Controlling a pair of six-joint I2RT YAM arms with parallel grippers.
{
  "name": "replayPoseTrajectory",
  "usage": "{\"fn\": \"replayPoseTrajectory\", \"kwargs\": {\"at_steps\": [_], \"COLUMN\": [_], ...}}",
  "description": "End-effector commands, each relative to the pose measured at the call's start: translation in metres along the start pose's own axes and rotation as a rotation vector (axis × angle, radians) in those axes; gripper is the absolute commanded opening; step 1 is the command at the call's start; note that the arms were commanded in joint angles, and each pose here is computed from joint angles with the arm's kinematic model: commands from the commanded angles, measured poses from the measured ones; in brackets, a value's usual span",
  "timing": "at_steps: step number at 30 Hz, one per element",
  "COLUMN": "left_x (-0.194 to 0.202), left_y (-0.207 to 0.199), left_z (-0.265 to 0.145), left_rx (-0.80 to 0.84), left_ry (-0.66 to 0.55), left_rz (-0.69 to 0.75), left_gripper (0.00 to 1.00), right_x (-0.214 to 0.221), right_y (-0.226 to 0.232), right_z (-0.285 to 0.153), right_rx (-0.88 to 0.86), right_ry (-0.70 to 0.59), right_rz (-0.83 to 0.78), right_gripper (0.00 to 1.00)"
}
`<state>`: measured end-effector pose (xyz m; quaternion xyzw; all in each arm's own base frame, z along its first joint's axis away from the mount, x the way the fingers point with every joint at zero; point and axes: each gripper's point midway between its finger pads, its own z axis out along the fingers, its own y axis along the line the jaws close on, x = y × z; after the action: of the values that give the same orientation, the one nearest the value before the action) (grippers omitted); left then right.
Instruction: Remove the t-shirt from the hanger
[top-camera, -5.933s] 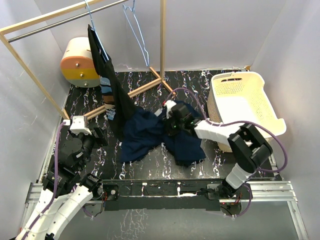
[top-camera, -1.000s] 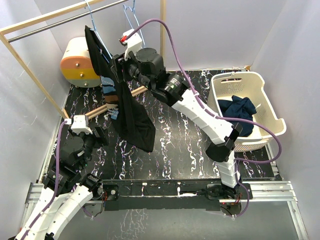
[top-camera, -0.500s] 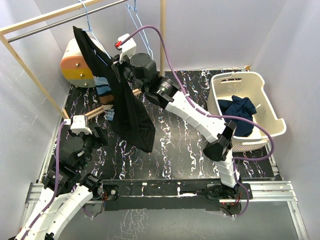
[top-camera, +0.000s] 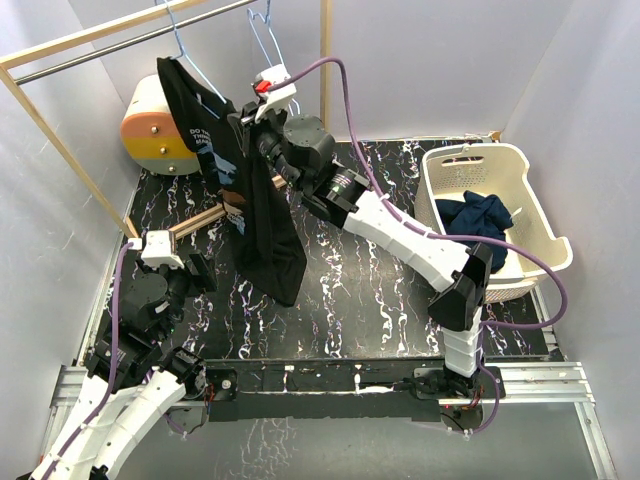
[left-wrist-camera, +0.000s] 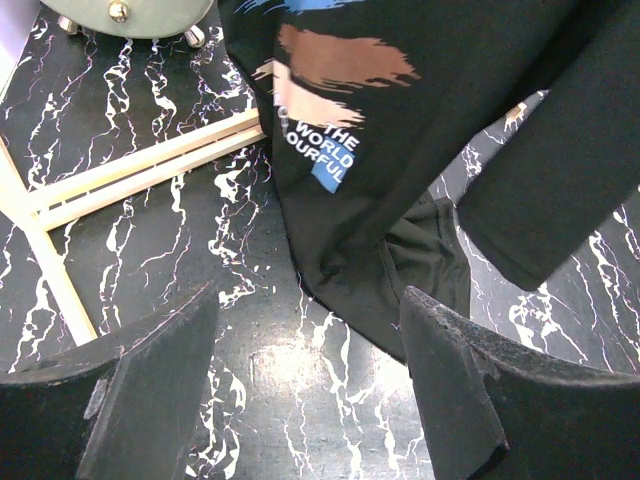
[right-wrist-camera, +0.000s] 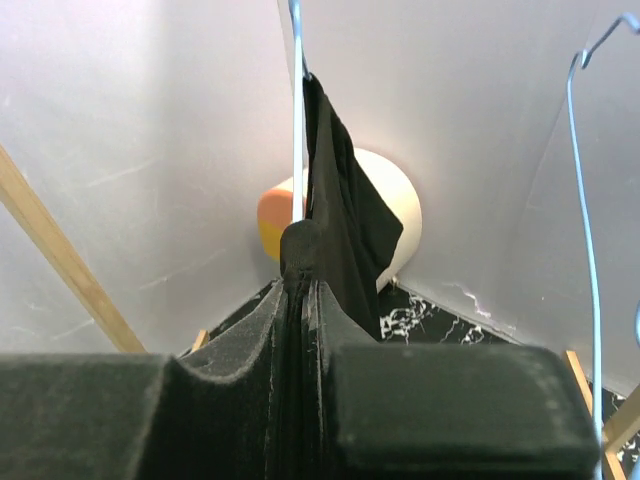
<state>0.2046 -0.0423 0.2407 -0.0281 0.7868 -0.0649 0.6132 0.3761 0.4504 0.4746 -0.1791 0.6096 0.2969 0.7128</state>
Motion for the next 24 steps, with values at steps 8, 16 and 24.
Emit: {"fn": "replayPoseTrajectory", "kwargs": {"at_steps": [8, 16, 24], "left_x": [-0.005, -0.005, -0.006], "left_y": [0.003, 0.002, 0.003], "left_z": [-0.002, -0.002, -0.003], "left_rx": [-0.011, -0.009, -0.012], "left_ry": [-0.018, -0.019, -0.026], "left_rz": [-0.007, -0.008, -0.009], "left_gripper": [0.71, 0.72, 0.72], "right_x": [-0.131, -0.156, -0.176], "right_y": [-0.020, -0.026, -0.030], "right_z": [-0.014, -0.044, -0.090], "right_rx": [0.004, 0.001, -0.022], "right_ry": [-0.369, -0.418, -0.443], "right_rz": [0.159, 0.162, 0.168], "right_gripper": [0.08, 0.08, 0.08]}}
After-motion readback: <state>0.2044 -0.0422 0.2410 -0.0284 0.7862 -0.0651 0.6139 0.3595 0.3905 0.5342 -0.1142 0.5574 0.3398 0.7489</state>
